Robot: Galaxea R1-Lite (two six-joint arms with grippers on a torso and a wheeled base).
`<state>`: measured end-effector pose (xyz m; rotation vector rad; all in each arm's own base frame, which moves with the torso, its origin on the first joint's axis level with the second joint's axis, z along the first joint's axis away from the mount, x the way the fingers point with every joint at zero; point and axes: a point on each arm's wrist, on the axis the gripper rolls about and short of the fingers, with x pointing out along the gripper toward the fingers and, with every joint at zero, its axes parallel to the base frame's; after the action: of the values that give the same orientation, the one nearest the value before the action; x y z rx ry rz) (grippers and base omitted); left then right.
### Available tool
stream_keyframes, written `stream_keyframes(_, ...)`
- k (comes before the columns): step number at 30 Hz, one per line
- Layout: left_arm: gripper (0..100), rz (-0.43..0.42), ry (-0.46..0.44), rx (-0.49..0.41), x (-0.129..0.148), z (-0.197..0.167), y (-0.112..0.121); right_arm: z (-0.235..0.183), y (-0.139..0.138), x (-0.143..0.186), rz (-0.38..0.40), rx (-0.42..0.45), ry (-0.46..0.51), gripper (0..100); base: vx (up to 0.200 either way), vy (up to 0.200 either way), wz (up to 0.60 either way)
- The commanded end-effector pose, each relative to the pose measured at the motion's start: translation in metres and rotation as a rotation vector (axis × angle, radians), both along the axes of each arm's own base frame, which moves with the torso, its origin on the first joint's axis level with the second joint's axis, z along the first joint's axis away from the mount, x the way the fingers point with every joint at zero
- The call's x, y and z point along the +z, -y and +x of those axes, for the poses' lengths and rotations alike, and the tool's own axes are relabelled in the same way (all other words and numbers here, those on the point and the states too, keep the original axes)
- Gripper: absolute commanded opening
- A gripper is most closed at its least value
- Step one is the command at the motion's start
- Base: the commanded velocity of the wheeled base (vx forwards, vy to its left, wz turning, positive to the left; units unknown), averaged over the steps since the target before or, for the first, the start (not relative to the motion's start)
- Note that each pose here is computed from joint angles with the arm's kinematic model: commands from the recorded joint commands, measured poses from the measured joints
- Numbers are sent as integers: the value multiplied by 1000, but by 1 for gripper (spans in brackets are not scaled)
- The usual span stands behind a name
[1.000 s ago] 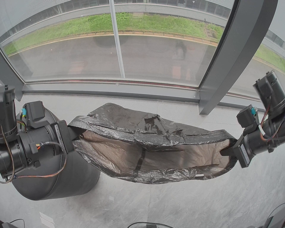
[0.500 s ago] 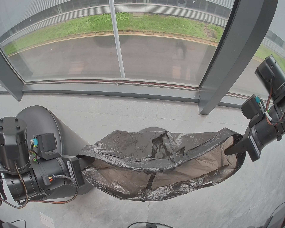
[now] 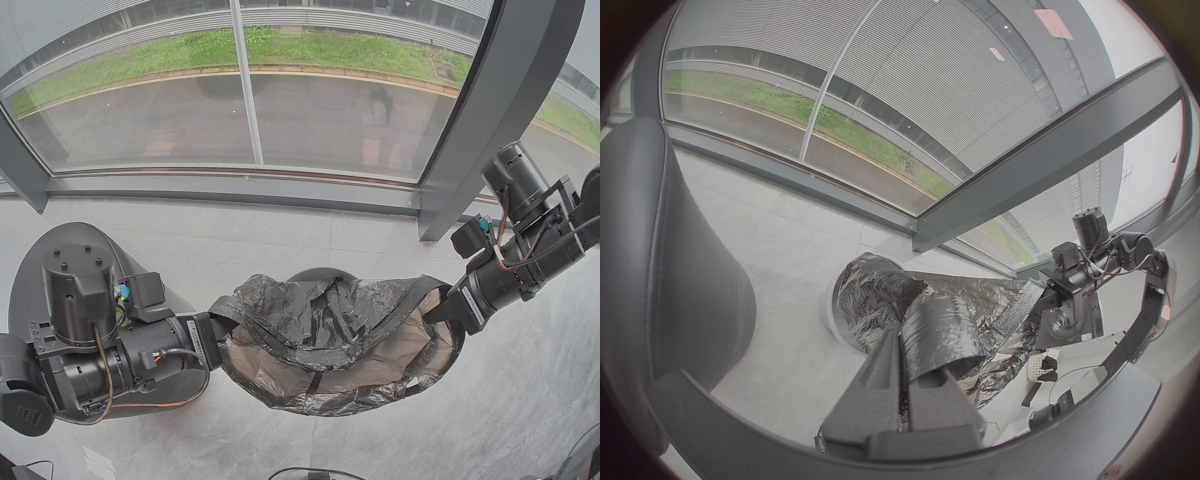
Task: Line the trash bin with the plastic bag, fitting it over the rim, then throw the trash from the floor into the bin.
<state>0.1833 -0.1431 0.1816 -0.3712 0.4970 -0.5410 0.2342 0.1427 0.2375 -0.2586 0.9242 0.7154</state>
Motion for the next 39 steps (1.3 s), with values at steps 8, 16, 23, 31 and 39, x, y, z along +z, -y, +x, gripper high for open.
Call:
stream_keyframes(8,0,26,-50,73,-32,42,6,48,-15,-51,11,-24,-31,0,0,0,0)
stream_keyframes(16,0,-6,-40,101,-32,69,1,74,-19,-73,50,-35,1,0,0,0,0)
stream_keyframes(23,0,-23,-32,133,-33,102,7,95,-29,-96,69,-44,30,0,0,0,0)
stream_keyframes(31,0,-42,-5,174,-28,124,3,113,-39,-113,127,-85,75,0,0,0,0)
stream_keyframes(39,0,-59,8,216,-24,134,-7,121,-49,-119,186,-112,96,0,0,0,0)
